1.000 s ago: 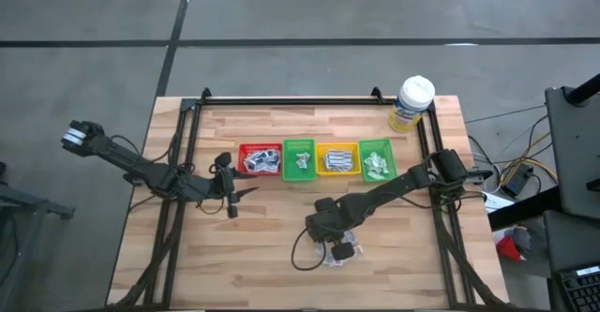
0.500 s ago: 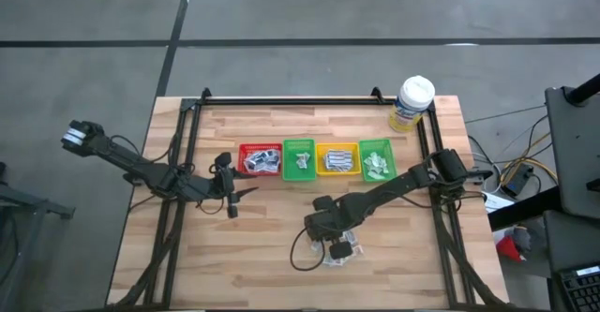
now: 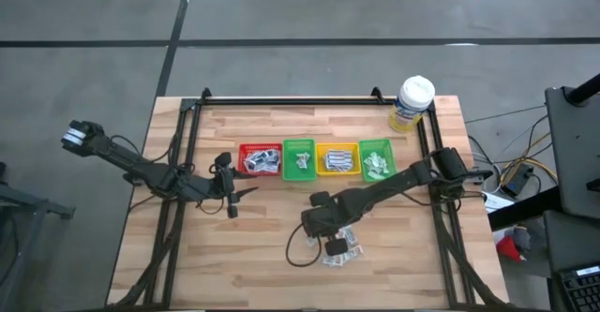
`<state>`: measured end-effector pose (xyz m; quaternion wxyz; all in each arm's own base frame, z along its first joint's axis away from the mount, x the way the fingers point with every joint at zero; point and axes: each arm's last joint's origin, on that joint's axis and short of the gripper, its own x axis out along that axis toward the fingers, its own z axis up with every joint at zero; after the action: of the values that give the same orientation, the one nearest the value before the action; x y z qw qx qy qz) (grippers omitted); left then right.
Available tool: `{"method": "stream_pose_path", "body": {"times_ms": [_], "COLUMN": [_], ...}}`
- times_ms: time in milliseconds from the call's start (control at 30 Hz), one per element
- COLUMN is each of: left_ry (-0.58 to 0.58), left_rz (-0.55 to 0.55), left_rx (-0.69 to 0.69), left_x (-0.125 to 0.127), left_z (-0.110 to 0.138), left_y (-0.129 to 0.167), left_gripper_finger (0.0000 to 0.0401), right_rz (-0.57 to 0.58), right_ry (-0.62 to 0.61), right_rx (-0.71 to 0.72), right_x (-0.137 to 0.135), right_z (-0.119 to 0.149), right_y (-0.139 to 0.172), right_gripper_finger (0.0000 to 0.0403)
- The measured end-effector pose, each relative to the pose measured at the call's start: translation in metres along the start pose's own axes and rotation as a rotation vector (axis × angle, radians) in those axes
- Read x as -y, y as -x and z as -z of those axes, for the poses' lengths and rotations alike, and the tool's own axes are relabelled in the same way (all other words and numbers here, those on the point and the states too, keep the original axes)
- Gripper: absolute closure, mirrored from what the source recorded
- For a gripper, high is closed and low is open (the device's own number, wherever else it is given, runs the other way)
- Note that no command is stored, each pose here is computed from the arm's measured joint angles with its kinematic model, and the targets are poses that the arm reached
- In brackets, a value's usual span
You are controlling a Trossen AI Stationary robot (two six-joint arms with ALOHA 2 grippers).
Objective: Pick & Place First Aid Supplies
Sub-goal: Put the ointment pack into the left green basket
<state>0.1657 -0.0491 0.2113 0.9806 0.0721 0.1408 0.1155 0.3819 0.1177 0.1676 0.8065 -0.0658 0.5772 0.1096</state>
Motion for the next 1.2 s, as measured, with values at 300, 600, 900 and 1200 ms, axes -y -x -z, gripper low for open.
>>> {"method": "stream_pose_path", "body": {"times_ms": [300, 600, 900, 1200], "left_ry": [0.0, 0.0, 0.0, -0.002], "left_rz": [0.0, 0.0, 0.0, -0.002], "left_rx": [0.0, 0.0, 0.0, -0.002], "left_x": [0.0, 0.0, 0.0, 0.0], "left_z": [0.0, 0.0, 0.0, 0.0], "left_y": [0.0, 0.0, 0.0, 0.0], "left_gripper_finger": [0.025, 0.025, 0.025, 0.025], "right_rz": [-0.041, -0.046, -0.045, -0.042], "right_ry": [-0.006, 0.086, 0.087, 0.089], "right_rx": [-0.058, 0.022, -0.021, -0.08], "right_x": [0.001, 0.0, 0.002, 0.003], "right_z": [0.0, -0.007, -0.004, 0.001], "right_y": [0.007, 0.007, -0.005, -0.027], "right_gripper_finger": [0.0395, 0.0393, 0.0325, 0.0286]}}
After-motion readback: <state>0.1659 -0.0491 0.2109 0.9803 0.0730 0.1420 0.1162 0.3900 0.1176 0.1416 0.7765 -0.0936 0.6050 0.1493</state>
